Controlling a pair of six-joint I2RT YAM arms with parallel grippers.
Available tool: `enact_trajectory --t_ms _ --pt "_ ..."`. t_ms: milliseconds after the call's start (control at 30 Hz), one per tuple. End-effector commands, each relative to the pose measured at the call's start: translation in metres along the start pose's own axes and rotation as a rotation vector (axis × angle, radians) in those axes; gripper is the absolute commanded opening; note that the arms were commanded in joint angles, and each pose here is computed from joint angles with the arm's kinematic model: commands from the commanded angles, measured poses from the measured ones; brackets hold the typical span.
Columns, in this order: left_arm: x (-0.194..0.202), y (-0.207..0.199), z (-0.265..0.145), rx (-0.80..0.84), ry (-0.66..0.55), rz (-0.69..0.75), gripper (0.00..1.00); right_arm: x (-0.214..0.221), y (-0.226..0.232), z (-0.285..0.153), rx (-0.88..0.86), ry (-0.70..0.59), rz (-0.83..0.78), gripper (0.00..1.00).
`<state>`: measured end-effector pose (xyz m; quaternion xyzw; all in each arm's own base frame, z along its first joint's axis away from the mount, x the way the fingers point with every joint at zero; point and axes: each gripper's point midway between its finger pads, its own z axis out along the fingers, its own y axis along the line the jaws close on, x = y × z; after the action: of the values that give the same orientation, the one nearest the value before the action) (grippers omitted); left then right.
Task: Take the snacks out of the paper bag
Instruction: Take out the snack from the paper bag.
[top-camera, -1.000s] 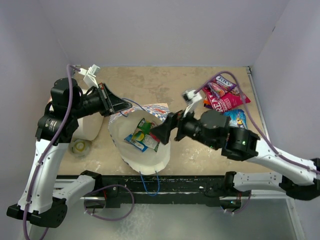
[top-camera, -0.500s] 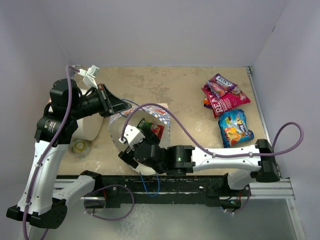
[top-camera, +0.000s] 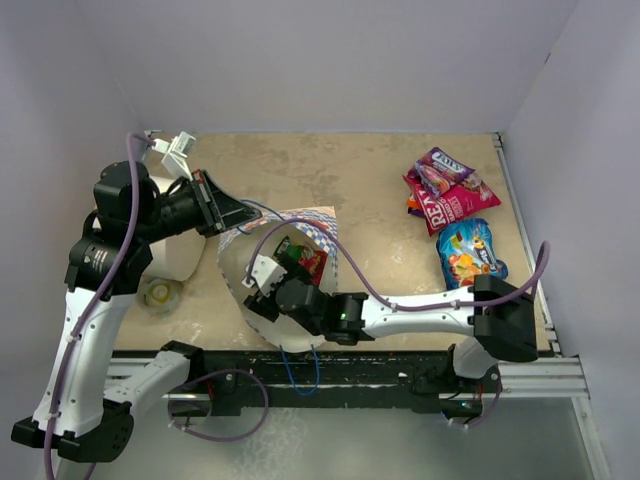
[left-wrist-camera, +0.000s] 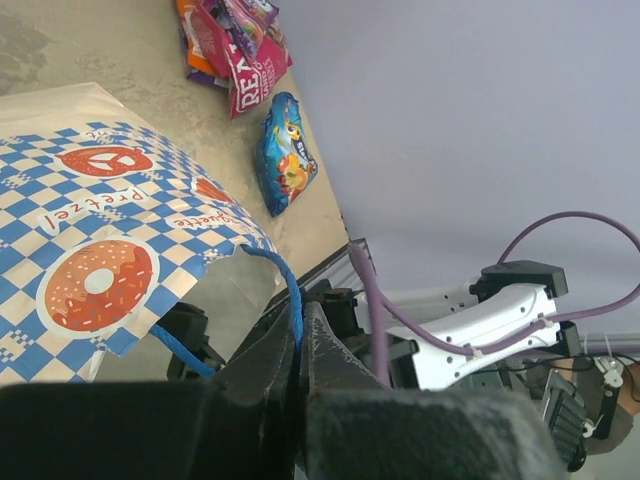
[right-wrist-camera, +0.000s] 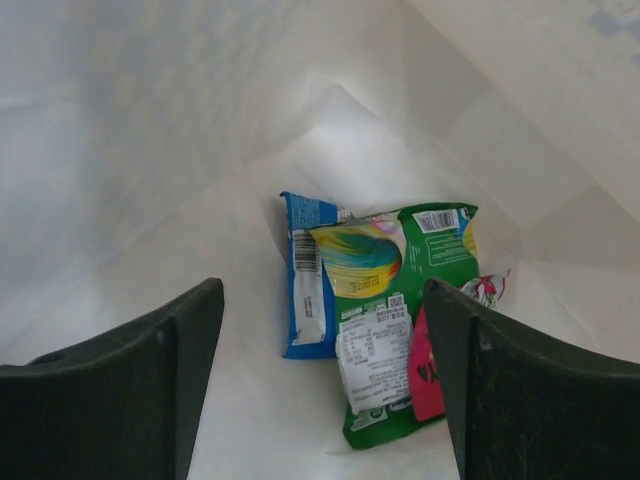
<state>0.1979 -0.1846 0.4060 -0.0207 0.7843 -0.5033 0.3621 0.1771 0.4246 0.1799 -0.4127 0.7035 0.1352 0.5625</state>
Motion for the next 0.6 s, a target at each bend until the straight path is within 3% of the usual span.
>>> enact_trajectory --t_ms 0,67,200,433,567 --pt "-0.007 -0.016 -0.008 0.065 -0.042 0.102 0.00 -0.001 0.005 0.015 -0.066 -0.098 -0.007 0.73" --pt "-0.008 -0.017 -0.008 0.071 -0.048 0.121 0.00 0.009 0.006 0.020 -0.079 -0.113 -0.048 0.64" --pt "-0.010 -0.019 -0.009 0.081 -0.061 0.164 0.00 0.036 0.000 0.033 -0.093 -0.088 -0.089 0.58" --pt "-0.010 -0.017 -0.007 0.085 -0.058 0.164 0.00 0.063 -0.016 0.060 0.022 -0.010 -0.224 0.58" --pt "-0.010 -0.014 -0.004 0.081 -0.059 0.159 0.00 0.068 -0.032 0.073 0.075 0.010 -0.216 0.58"
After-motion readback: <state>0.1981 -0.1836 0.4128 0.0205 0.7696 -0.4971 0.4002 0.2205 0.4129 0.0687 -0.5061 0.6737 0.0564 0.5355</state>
